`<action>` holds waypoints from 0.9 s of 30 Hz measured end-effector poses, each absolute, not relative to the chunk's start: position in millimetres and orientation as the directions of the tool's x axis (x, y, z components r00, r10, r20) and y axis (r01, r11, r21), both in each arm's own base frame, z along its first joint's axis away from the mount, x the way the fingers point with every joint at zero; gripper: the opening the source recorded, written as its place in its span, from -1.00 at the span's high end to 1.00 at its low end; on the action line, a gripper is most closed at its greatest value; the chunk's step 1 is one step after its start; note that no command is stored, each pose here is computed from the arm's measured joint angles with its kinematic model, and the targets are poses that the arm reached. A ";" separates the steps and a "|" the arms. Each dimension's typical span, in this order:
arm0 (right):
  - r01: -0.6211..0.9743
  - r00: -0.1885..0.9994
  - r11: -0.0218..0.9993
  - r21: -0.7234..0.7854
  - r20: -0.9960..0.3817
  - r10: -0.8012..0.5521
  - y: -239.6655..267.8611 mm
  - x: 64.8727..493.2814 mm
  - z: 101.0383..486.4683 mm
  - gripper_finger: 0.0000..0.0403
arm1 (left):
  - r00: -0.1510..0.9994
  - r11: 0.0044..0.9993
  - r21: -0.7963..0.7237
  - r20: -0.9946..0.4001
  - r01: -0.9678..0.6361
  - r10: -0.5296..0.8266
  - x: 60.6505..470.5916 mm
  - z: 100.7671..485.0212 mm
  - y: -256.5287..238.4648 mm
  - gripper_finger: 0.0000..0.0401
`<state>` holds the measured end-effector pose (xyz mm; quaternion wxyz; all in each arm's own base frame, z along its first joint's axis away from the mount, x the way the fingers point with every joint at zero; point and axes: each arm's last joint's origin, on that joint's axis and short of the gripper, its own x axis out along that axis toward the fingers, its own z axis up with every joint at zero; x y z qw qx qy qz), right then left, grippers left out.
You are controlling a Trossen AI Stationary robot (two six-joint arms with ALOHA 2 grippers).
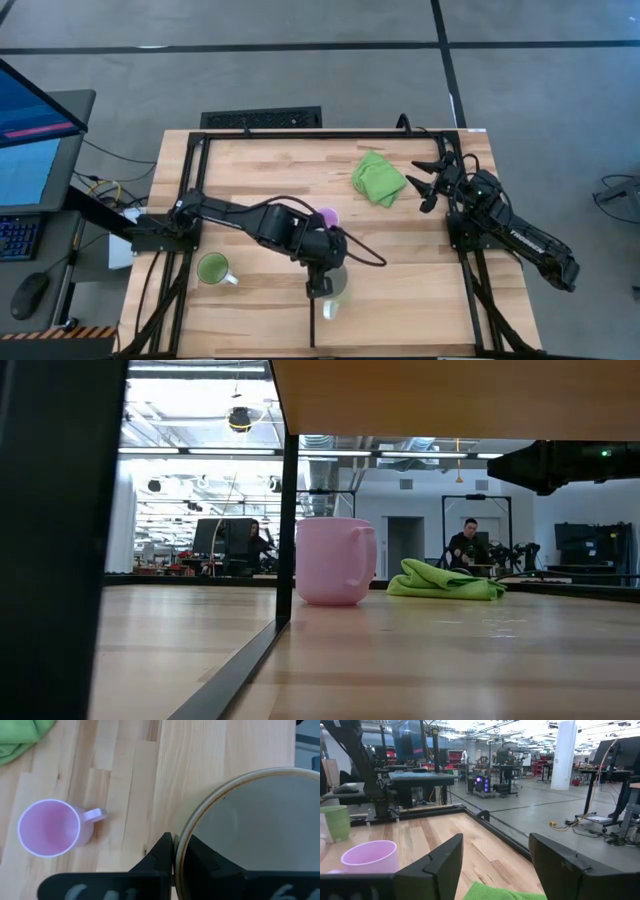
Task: Stack small to large cups/mugs on shelf
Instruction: Put the light green mug on the shelf
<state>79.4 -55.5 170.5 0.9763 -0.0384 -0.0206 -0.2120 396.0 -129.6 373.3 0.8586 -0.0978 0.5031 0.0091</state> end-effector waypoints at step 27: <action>0.415 0.909 0.909 -0.048 0.057 -0.412 -55.5 79.4 170.5 -0.24 | 0.478 0.976 -0.166 -0.875 -0.143 -0.079 393.5 364.0 -145.0 0.94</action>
